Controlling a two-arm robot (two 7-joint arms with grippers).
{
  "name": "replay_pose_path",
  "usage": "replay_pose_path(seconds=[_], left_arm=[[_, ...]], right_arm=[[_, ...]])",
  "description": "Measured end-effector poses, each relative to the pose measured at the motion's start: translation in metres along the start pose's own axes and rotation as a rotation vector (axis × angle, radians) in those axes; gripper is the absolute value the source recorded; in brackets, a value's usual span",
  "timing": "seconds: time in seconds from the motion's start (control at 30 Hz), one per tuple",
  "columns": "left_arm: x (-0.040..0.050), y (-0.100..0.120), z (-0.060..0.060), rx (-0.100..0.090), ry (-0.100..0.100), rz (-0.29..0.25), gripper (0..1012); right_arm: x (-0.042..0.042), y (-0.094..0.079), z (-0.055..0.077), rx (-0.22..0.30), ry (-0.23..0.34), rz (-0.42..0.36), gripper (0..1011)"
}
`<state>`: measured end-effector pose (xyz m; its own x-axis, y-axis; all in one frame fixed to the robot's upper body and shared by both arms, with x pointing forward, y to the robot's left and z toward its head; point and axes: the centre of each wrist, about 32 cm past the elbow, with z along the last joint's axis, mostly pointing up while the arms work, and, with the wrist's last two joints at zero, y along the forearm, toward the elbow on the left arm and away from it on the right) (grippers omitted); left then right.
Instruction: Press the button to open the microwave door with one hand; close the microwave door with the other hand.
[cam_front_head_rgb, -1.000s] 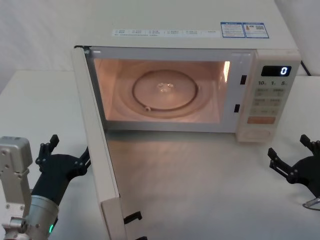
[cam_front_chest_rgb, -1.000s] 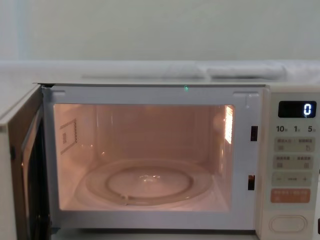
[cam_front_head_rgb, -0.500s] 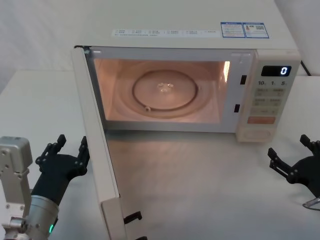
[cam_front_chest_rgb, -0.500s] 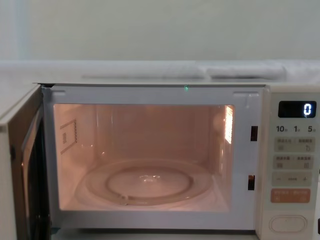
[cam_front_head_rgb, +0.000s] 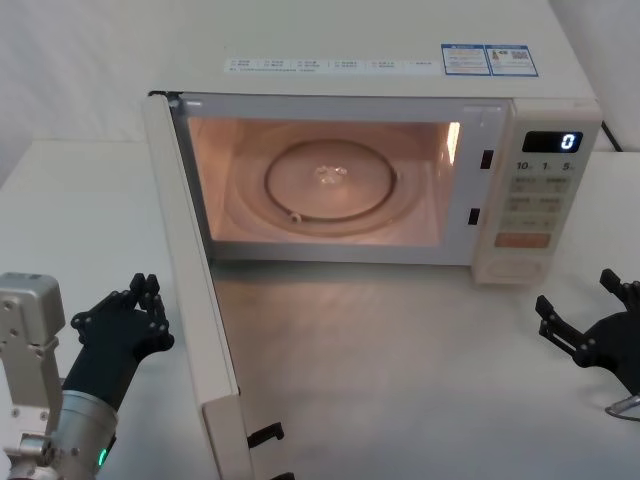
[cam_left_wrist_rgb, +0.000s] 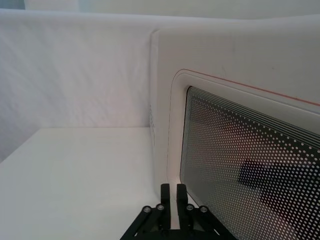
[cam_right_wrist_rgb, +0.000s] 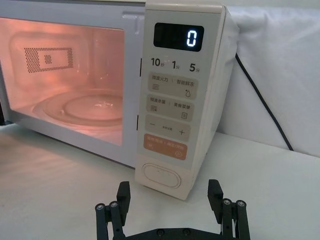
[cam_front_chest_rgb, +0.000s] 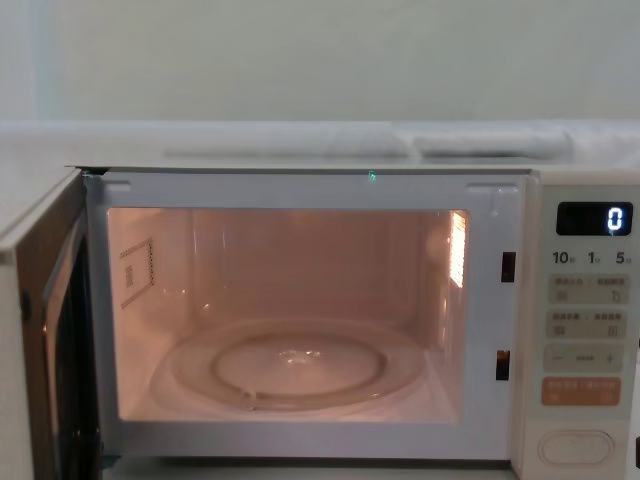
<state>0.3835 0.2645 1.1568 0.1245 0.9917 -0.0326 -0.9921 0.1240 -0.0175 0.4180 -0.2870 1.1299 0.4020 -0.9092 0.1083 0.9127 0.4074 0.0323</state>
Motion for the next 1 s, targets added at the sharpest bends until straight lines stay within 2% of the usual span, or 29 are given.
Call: replay_pose_path(seconds=[0.07, 0.17, 1.0], left_arm=[[0.0, 0.0, 0.0, 0.0, 0.0, 0.0, 56], [0.0, 0.0, 0.0, 0.0, 0.0, 0.0, 0], [0.0, 0.0, 0.0, 0.0, 0.0, 0.0, 0]], right_arm=[[0.0, 0.0, 0.0, 0.0, 0.0, 0.0, 1001], [0.0, 0.0, 0.0, 0.0, 0.0, 0.0, 1001], [0.0, 0.0, 0.0, 0.0, 0.0, 0.0, 1001]])
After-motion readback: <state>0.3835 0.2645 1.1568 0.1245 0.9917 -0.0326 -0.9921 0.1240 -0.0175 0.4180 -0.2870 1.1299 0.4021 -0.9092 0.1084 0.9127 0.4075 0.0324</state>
